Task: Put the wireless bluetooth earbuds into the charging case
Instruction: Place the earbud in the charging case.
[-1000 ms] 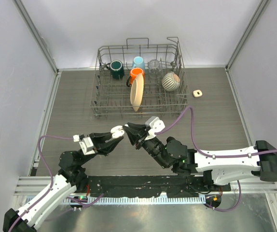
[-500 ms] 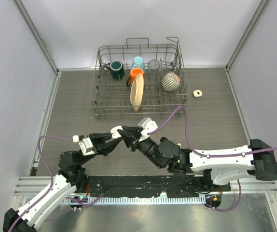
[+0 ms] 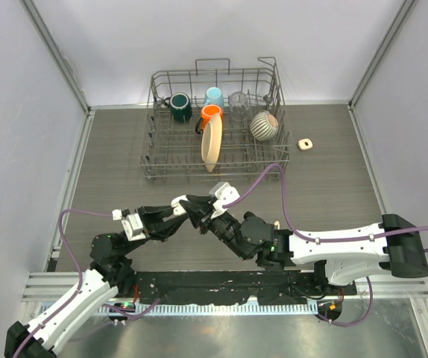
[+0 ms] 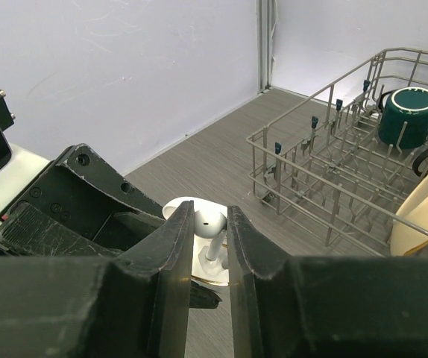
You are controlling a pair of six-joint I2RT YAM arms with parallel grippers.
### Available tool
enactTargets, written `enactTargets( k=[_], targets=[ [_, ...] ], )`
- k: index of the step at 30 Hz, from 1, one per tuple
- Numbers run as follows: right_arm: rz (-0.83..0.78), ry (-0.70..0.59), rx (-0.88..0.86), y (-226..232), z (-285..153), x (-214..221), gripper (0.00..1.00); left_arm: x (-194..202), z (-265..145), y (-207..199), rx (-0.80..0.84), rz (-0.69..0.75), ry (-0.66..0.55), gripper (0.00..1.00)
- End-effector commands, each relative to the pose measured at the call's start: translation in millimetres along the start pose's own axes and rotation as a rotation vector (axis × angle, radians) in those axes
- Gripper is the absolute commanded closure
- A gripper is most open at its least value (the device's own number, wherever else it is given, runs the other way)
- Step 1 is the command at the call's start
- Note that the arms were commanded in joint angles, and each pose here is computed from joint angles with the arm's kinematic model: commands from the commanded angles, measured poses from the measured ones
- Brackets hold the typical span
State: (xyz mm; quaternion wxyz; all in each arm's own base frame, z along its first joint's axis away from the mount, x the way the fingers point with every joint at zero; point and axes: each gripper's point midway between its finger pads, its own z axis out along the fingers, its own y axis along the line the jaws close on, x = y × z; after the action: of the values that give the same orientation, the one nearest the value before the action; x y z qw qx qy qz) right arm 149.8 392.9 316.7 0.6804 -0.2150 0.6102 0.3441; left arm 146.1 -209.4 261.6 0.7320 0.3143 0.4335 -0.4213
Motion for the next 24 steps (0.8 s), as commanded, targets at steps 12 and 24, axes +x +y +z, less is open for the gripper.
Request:
enactTargets(
  k=[12, 24],
  targets=[
    [0.022, -0.093, -0.006, -4.1, -7.4, -18.7, 0.99, -34.7, 2.0, -2.3, 0.002, 0.022, -0.136, 1.0],
    [-0.03, -0.161, -0.085, 4.0, -12.5, -18.4, 0.99, -36.2, 1.7, -1.2, -0.007, 0.015, -0.144, 1.0]
  ],
)
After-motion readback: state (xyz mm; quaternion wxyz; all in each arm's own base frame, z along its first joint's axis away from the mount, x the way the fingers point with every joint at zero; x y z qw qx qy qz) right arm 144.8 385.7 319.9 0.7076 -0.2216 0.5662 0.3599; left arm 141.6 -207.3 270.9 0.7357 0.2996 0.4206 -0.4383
